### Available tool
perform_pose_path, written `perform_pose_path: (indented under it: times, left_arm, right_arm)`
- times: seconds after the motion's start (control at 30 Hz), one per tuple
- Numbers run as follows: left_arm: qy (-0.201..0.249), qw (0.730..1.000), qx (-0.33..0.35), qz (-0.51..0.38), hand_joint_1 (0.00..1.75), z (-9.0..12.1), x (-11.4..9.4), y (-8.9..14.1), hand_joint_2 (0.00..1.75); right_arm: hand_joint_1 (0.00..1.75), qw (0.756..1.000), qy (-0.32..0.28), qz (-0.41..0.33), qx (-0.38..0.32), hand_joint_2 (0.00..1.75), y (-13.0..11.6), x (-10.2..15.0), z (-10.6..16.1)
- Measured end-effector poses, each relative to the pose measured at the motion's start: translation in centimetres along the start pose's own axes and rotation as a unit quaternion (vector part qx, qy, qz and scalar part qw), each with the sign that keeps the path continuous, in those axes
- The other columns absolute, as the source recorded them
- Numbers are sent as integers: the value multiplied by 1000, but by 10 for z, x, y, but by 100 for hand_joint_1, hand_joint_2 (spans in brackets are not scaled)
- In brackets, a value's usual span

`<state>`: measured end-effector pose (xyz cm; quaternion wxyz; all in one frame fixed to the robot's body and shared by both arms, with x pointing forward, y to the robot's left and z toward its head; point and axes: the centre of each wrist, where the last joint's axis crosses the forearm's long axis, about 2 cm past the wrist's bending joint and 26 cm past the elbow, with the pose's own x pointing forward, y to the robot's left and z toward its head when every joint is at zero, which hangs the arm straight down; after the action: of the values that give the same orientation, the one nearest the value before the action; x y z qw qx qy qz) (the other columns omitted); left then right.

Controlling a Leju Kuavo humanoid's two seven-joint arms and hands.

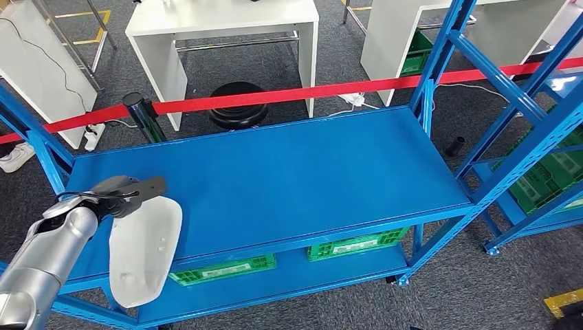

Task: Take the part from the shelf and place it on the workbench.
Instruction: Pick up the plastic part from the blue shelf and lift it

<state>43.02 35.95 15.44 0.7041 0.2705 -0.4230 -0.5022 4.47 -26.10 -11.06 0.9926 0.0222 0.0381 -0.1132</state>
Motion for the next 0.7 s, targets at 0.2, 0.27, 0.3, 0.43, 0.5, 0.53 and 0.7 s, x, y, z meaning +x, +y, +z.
perform_pose_path:
  times: [0.2,0.27,0.3,0.43,0.5,0.53,0.7]
  left_arm:
    - [-2,1000,-10,6,175,-2,-1,0,175]
    - [-2,1000,-12,8,175,-2,-1,0,175]
    - [-1,1000,-13,9,175,-2,-1,0,175]
    - [-1,1000,-16,13,175,-3,-1,-1,175]
    - [-3,1000,-17,15,175,-3,-1,-2,175]
    - [-5,1000,-18,15,175,-3,-1,-2,175]
    - [-20,1000,-15,18,175,-3,0,-4,175]
  right_arm:
    - [0,1000,0,1,0,0,0,0,0]
    - [0,1000,0,1,0,0,0,0,0]
    - [0,1000,0,1,0,0,0,0,0]
    - [0,1000,0,2,-1,0,0,0,0]
    - [0,1000,0,3,-2,0,0,0,0]
    - [0,1000,0,4,-2,0,0,0,0]
    - [0,1000,0,5,-2,0,0,0,0]
